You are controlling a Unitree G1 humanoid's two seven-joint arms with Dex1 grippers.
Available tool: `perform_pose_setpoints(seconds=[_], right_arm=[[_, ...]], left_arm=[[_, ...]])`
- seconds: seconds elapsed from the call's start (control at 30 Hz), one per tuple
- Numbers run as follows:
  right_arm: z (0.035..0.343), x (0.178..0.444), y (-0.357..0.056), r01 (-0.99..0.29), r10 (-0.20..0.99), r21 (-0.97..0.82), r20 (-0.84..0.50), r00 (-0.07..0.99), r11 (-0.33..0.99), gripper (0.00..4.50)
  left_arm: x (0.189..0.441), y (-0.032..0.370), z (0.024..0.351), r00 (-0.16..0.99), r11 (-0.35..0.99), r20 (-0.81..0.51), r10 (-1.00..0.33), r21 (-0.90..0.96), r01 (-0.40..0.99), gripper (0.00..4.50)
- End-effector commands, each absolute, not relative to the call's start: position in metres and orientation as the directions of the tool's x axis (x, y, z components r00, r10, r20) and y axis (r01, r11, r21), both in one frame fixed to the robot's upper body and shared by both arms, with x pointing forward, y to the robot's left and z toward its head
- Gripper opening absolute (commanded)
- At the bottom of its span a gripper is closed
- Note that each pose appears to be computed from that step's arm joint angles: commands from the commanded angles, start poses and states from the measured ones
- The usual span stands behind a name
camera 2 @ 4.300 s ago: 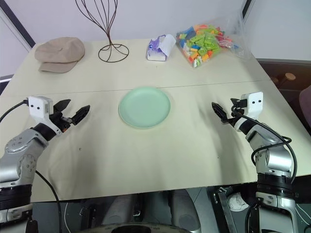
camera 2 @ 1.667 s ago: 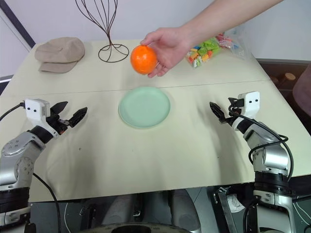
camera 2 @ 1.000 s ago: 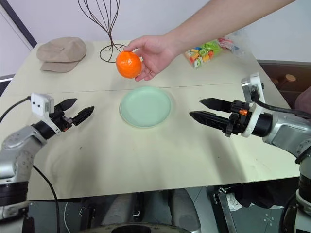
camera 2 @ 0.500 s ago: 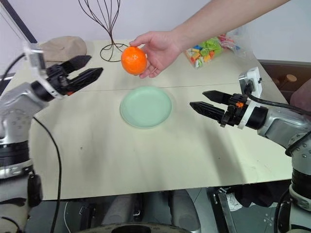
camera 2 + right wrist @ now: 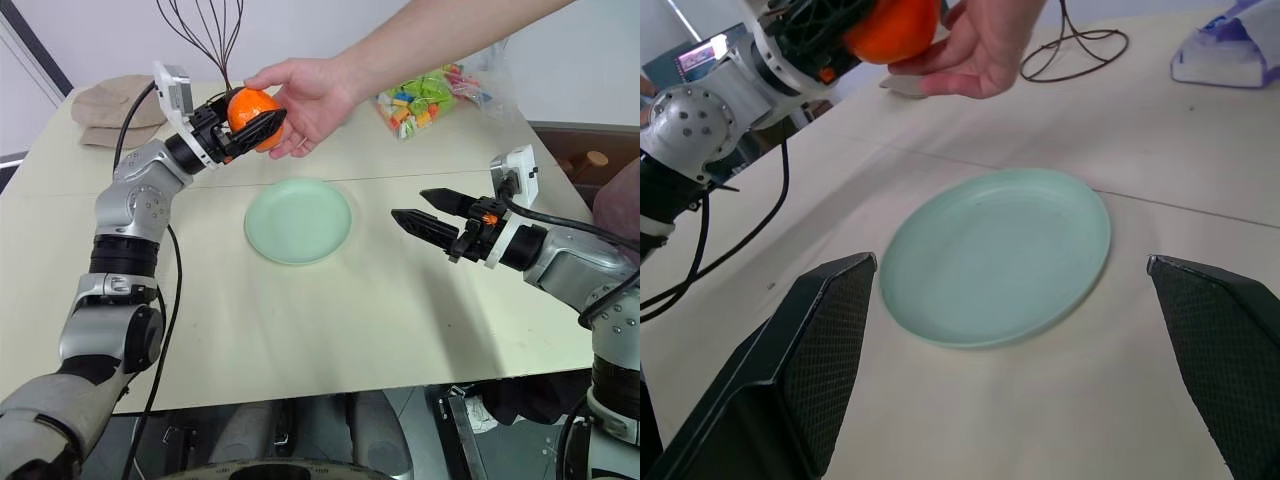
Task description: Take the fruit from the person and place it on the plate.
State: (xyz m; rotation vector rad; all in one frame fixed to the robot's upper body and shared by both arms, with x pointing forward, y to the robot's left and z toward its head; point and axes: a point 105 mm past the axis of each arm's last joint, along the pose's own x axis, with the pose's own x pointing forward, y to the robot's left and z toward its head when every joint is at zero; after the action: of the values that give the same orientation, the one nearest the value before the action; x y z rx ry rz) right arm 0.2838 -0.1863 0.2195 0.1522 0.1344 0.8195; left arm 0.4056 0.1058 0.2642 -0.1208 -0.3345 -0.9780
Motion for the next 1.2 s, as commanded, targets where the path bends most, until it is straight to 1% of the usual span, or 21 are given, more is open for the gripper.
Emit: perform_pose_setpoints(seconds=[0.03,0.1,0.13,0.17,0.2,0.43,0.57,0.6,0.73,0.83,0.97,1.13,1.2], right_arm=[[0.234,0.279,-0.185,-0.728,0.736,0.144,-0.005,0.677,0.671,4.48],[0.234,0.279,-0.186,-0.722,0.730,0.144,-0.001,0.684,0.677,4.50],[0.234,0.280,-0.187,-0.719,0.726,0.144,0.002,0.688,0.680,4.50],[0.234,0.281,-0.187,-0.716,0.724,0.144,0.004,0.690,0.683,4.50],[0.234,0.282,-0.188,-0.715,0.722,0.143,0.006,0.692,0.684,4.50],[0.231,0.285,-0.186,-0.716,0.723,0.148,0.008,0.690,0.682,4.50],[0.230,0.284,-0.185,-0.719,0.727,0.149,0.003,0.686,0.678,4.50],[0.229,0.284,-0.185,-0.721,0.729,0.149,-0.002,0.685,0.677,4.50],[0.224,0.284,-0.185,-0.717,0.726,0.148,-0.016,0.687,0.681,4.50],[0.224,0.284,-0.184,-0.717,0.726,0.152,-0.010,0.687,0.681,4.50],[0.223,0.287,-0.182,-0.718,0.727,0.155,-0.002,0.687,0.679,4.50],[0.223,0.288,-0.181,-0.716,0.724,0.155,0.007,0.690,0.680,4.50],[0.221,0.287,-0.180,-0.713,0.721,0.156,0.008,0.693,0.683,4.50]], left_arm=[[0.401,0.102,0.278,0.466,0.529,0.364,-0.806,0.094,0.843,4.24],[0.400,0.101,0.277,0.461,0.521,0.362,-0.810,0.085,0.849,3.70],[0.400,0.101,0.277,0.461,0.520,0.360,-0.811,0.083,0.850,3.27],[0.399,0.102,0.276,0.464,0.522,0.358,-0.810,0.082,0.849,3.14],[0.399,0.102,0.276,0.464,0.522,0.357,-0.811,0.083,0.849,3.14],[0.399,0.105,0.275,0.482,0.541,0.345,-0.806,0.097,0.835,3.13],[0.394,0.111,0.277,0.479,0.539,0.345,-0.807,0.101,0.836,3.13],[0.390,0.113,0.274,0.474,0.529,0.322,-0.820,0.108,0.842,3.13],[0.368,0.119,0.240,0.452,0.467,0.122,-0.883,0.140,0.873,3.13],[0.358,0.119,0.217,0.451,0.447,0.007,-0.892,0.153,0.882,3.13],[0.364,0.114,0.198,0.484,0.460,-0.084,-0.871,0.208,0.863,3.13],[0.373,0.097,0.189,0.475,0.441,-0.106,-0.874,0.238,0.865,3.13],[0.374,0.088,0.183,0.441,0.406,-0.124,-0.889,0.232,0.884,4.17]])
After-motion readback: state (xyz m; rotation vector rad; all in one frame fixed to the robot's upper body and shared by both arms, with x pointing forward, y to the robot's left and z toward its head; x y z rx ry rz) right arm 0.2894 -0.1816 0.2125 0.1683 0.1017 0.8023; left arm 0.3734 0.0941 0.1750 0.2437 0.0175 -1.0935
